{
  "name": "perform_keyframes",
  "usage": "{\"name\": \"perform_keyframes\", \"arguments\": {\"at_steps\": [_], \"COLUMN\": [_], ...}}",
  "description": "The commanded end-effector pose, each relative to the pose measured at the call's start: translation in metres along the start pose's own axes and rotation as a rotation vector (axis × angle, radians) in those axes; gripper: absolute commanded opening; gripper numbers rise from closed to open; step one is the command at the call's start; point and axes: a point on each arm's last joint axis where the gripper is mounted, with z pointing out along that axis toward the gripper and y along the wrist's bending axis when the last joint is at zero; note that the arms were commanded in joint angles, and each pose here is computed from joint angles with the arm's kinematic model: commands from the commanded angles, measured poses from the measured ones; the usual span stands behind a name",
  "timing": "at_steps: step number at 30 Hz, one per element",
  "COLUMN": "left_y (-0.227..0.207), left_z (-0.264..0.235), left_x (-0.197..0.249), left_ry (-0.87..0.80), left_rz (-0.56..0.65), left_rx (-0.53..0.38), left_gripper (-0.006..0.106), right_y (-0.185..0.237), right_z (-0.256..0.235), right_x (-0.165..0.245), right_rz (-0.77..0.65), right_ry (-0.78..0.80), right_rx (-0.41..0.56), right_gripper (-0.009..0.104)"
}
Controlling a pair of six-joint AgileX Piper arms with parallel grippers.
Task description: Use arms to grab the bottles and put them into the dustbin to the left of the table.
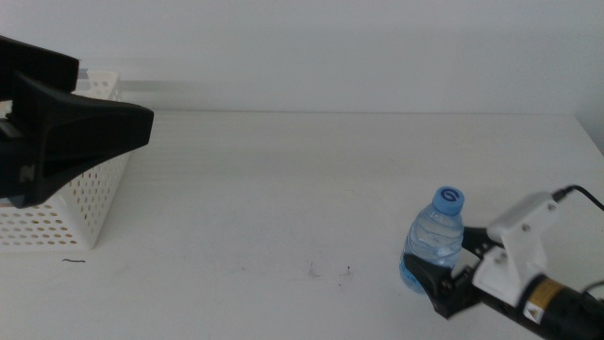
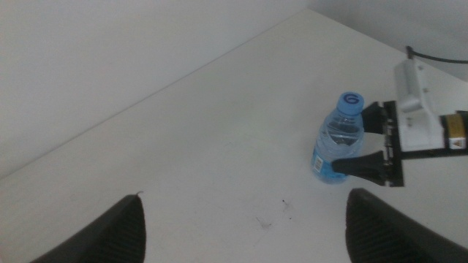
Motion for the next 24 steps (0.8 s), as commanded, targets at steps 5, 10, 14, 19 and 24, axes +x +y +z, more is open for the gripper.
{"name": "perform_keyframes", "arguments": {"at_steps": [5, 10, 14, 19, 24], "left_y": [0.0, 0.0, 0.0, 0.0, 0.001], "left_z": [0.0, 0.0, 0.0, 0.0, 0.0], "left_x": [0.0, 0.0, 0.0, -0.001, -0.003], "left_ry": [-0.004, -0.004, -0.006, -0.013, -0.034], "left_rz": [-0.009, -0.009, -0.009, -0.009, -0.011], "left_rx": [0.0, 0.0, -0.001, -0.006, -0.02], "left_gripper": [0.094, 0.094, 0.094, 0.094, 0.094], "right_y": [-0.002, -0.002, -0.003, 0.006, 0.018], "right_z": [0.027, 0.031, 0.056, 0.106, 0.158], "right_x": [-0.003, -0.009, -0.036, -0.08, -0.103], "right_rz": [-0.006, -0.022, -0.036, -0.114, -0.114], "right_ry": [-0.015, -0.046, -0.087, -0.082, -0.115], "right_rx": [-0.08, -0.11, -0.122, -0.153, -0.222], "right_gripper": [0.067, -0.001, -0.002, -0.002, -0.002]}}
